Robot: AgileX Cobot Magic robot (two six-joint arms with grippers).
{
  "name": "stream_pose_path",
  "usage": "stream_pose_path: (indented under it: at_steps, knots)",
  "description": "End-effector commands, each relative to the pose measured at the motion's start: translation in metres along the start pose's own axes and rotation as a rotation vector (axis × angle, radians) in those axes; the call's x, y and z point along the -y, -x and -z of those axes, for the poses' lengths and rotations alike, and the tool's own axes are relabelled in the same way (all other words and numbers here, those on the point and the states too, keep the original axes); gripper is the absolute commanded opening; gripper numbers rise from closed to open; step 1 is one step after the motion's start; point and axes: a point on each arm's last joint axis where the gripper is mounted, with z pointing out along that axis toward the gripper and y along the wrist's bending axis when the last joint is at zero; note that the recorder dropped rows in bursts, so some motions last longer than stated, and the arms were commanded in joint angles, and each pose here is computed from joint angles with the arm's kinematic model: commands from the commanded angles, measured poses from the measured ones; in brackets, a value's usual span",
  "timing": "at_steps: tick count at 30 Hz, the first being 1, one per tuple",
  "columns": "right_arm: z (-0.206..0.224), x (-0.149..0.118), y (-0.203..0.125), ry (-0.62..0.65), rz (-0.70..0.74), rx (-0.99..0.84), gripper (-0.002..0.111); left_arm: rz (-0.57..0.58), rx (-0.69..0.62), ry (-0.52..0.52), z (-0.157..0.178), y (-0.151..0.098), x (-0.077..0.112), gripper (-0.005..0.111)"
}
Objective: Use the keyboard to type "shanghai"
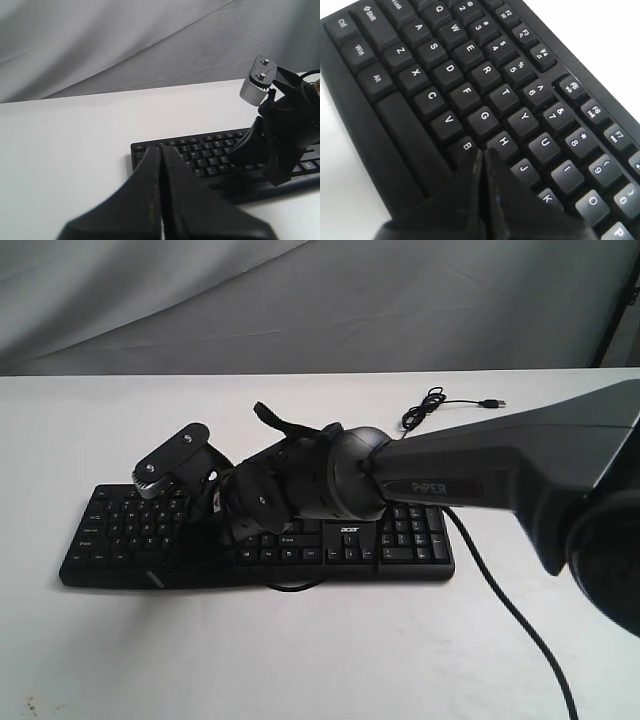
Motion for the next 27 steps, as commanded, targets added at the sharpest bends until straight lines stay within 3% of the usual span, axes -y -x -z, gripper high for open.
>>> stream_pose_path:
  at_steps: [1, 18, 27]
  knots:
    - [0.002, 0.002, 0.003, -0.003, 0.002, 0.007, 0.000, 0.001, 0.004, -0.005, 0.000, -0.001, 0.000, 0.000]
    - [-0.012, 0.005, -0.006, -0.012, 0.023, 0.006, 0.000, 0.001, 0.004, -0.005, 0.000, -0.001, 0.000, 0.000]
    - [0.007, 0.006, 0.009, -0.017, 0.037, 0.045, 0.000, 0.001, 0.004, -0.005, 0.000, -0.001, 0.000, 0.000]
